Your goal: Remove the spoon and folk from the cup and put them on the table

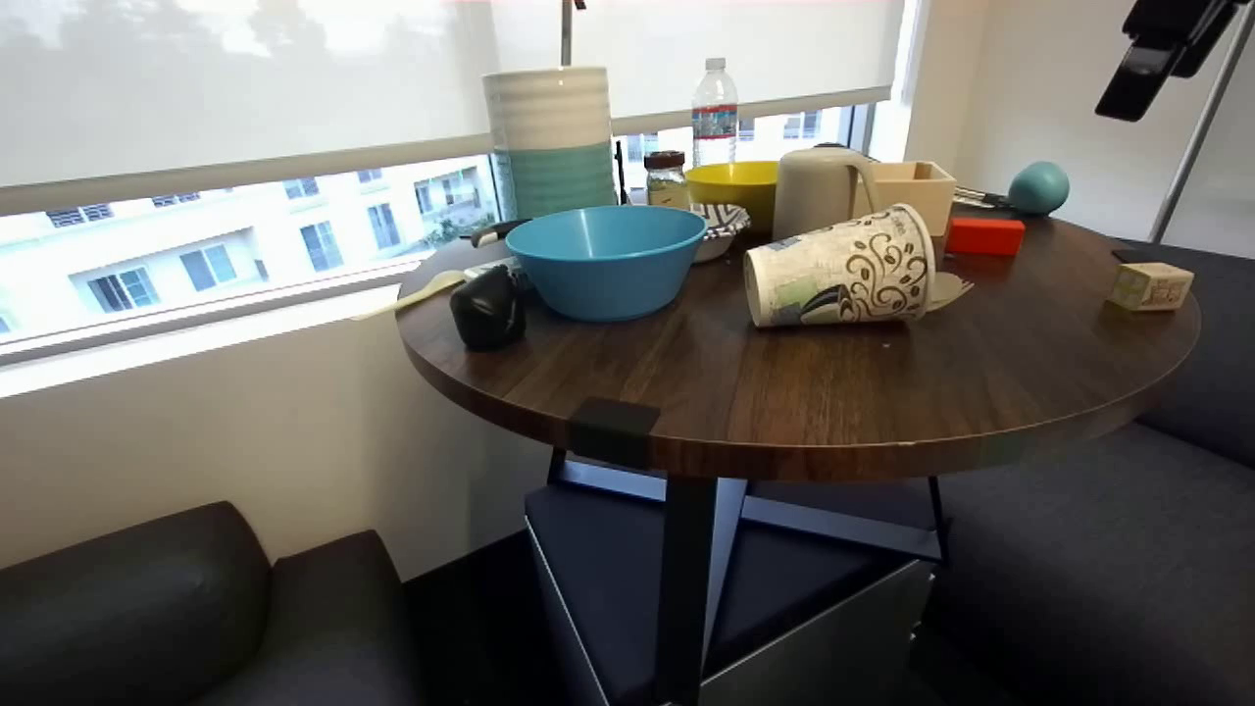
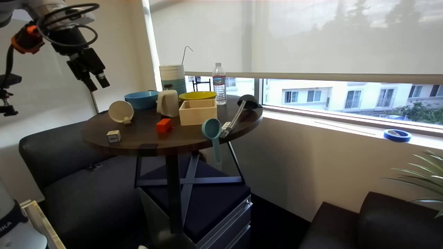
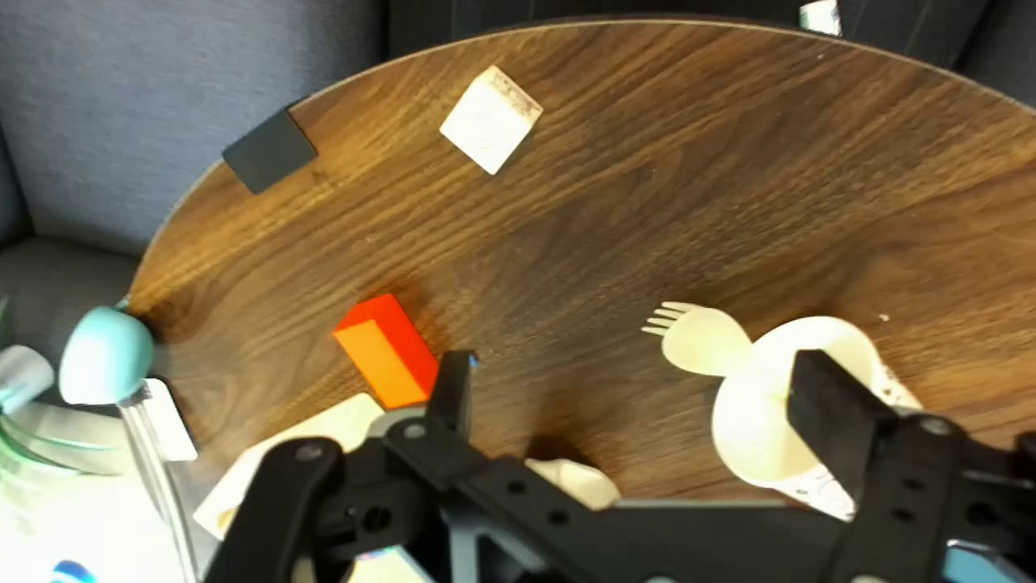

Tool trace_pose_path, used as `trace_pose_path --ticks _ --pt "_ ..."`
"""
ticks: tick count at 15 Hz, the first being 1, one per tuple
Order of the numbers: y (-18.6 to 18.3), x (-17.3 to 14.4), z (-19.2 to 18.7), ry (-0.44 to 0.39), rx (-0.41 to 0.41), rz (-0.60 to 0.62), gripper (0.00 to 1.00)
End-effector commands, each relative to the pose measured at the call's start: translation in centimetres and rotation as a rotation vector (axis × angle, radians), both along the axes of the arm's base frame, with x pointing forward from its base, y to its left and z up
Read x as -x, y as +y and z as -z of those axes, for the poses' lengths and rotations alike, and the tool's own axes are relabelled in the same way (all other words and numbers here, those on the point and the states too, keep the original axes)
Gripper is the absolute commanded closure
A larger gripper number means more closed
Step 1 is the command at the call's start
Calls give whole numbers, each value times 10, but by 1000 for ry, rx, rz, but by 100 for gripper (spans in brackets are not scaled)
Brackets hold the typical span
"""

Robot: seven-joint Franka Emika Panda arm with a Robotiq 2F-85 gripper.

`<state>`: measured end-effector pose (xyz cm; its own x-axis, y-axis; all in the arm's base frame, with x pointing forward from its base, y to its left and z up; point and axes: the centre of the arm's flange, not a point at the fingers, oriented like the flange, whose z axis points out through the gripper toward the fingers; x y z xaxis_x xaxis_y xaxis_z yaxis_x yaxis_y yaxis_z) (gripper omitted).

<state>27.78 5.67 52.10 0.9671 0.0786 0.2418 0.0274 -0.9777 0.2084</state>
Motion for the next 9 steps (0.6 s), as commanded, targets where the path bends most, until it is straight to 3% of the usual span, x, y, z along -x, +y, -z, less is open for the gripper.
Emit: trace_pose_path --ticks 1,5,7,8,9 --pt "24 -11 18 23 -7 -201 0" --pt "34 -46 46 53 -10 -412 0" --pt "33 -64 59 113 -9 -496 0" --pt "33 -35 48 58 -3 -416 0" --pt "31 -41 55 79 -9 -422 0"
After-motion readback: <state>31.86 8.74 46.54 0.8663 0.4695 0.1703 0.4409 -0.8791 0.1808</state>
